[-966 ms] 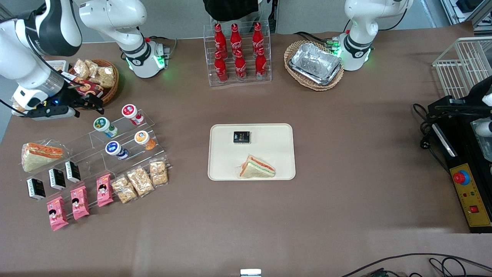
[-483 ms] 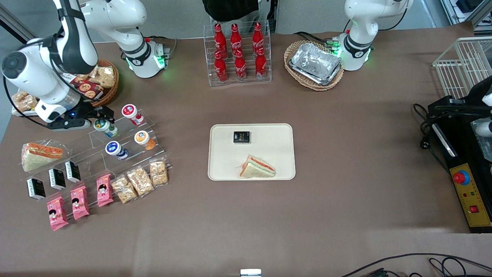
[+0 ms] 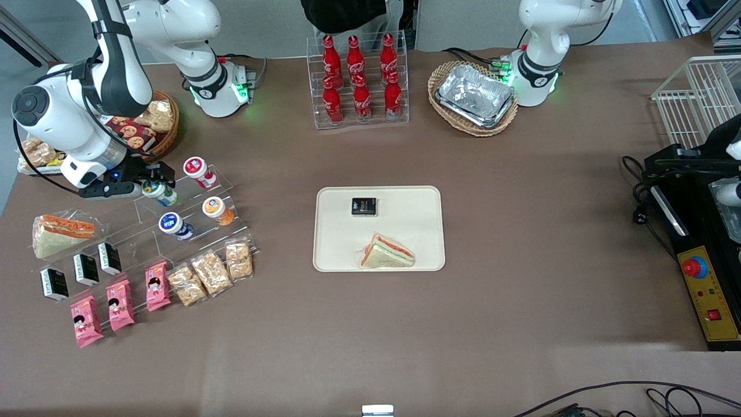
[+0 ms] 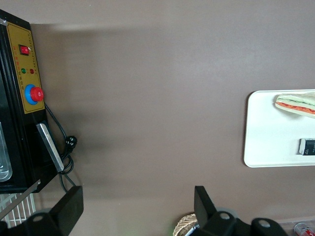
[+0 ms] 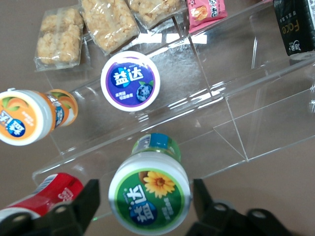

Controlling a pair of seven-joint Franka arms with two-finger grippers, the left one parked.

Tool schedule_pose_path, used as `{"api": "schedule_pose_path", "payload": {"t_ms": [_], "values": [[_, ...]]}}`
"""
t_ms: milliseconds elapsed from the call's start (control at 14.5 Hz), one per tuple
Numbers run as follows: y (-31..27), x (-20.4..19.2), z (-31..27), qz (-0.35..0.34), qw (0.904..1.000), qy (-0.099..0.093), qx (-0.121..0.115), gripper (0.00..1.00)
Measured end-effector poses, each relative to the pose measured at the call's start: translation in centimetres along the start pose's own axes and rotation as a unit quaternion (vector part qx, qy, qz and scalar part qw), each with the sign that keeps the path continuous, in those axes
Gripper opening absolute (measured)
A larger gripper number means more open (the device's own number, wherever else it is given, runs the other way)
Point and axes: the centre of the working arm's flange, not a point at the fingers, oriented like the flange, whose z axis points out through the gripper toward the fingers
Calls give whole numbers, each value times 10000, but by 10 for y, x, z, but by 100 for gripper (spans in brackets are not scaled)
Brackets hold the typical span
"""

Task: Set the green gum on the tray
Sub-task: 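Lower the right gripper and grasp the green-labelled gum bottle, then lift the green gum bottle and carry it over the white tray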

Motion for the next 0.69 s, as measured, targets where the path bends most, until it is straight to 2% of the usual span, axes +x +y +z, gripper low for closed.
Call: {"api": "schedule_pose_path", "payload": {"t_ms": [138,207,483,621,690], "values": [[0,1,2,-16,10000,-16,-25,63],[0,1,3,-24,10000,-11,-37,58],[1,4,-2,-37,9999,74,-64,58],[2,13,-22,-49,9998,166,-90,58],[2,19,-43,-58,9999,119,-93,58]]}}
